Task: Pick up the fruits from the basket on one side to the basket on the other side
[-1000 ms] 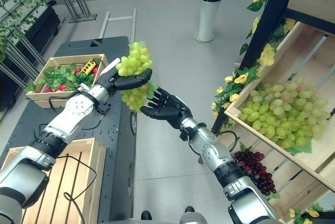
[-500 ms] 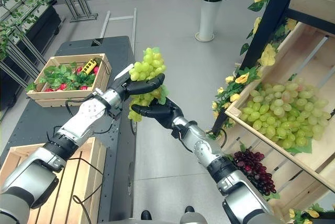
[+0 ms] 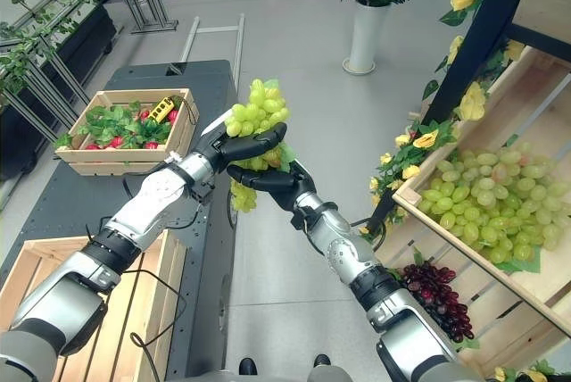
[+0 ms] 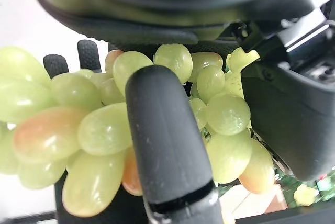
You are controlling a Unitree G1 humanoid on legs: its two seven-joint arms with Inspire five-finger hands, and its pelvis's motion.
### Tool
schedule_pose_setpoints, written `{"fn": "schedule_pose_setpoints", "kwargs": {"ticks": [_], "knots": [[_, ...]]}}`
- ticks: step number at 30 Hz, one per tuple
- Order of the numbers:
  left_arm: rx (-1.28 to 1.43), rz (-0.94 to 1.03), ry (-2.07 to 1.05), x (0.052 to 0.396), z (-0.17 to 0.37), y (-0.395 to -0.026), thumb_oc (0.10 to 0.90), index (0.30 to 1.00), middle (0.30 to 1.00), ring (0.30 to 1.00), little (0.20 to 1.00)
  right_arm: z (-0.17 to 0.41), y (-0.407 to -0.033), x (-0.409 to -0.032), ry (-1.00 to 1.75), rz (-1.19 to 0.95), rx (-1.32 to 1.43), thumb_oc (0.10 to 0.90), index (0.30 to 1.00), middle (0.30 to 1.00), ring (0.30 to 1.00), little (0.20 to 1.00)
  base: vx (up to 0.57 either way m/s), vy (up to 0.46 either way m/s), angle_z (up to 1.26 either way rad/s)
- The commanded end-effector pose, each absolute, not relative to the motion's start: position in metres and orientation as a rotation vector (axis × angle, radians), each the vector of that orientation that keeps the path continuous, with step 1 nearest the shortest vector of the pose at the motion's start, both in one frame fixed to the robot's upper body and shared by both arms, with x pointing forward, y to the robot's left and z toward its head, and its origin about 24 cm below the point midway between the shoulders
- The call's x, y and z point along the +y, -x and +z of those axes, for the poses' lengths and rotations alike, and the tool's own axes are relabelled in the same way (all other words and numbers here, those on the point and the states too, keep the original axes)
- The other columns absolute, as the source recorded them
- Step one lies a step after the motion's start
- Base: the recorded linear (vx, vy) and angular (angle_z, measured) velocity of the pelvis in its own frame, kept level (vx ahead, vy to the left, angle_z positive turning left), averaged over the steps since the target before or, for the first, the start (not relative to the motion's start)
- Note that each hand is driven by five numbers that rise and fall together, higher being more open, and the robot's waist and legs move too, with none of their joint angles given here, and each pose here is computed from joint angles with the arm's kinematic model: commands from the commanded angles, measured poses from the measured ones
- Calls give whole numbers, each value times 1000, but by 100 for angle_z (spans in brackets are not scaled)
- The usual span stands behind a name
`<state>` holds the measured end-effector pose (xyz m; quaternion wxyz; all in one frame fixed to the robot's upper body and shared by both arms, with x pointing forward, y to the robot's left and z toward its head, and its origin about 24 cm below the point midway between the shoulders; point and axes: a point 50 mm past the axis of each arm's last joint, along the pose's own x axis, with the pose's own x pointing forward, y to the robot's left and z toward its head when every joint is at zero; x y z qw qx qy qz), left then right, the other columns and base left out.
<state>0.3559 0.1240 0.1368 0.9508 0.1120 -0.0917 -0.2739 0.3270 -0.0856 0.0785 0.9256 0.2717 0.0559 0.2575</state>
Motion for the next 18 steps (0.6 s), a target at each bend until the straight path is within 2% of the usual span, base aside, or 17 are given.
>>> {"fn": "schedule_pose_setpoints", "kwargs": {"ticks": [1, 8, 9, 10, 11, 12, 13, 18], "knots": [[-374, -591, -103, 102, 180, -367, 400, 300, 300, 300, 300, 161, -342, -45, -691, 647, -254, 400, 300, 300, 300, 300, 0, 0, 0], [-366, -546, -106, 106, 176, -368, 400, 300, 300, 300, 300, 157, -344, -52, -681, 598, -254, 400, 300, 300, 300, 300, 0, 0, 0], [-366, -538, -113, 108, 175, -368, 411, 316, 316, 316, 316, 156, -344, -54, -679, 589, -251, 400, 300, 300, 300, 300, 0, 0, 0], [-365, -536, -114, 108, 175, -368, 458, 387, 387, 387, 387, 155, -345, -55, -678, 586, -251, 400, 300, 300, 300, 300, 0, 0, 0], [-359, -532, -118, 110, 176, -369, 626, 639, 639, 639, 639, 155, -346, -57, -676, 578, -253, 400, 300, 300, 300, 300, 0, 0, 0], [-358, -531, -120, 110, 176, -369, 700, 749, 749, 749, 749, 155, -346, -57, -675, 576, -253, 400, 300, 300, 300, 300, 0, 0, 0], [-352, -525, -129, 111, 175, -369, 800, 900, 900, 900, 900, 154, -346, -60, -674, 566, -257, 400, 300, 300, 300, 300, 0, 0, 0], [-337, -484, -145, 117, 173, -370, 800, 900, 900, 900, 900, 156, -347, -65, -657, 536, -274, 400, 300, 300, 300, 300, 0, 0, 0]]}}
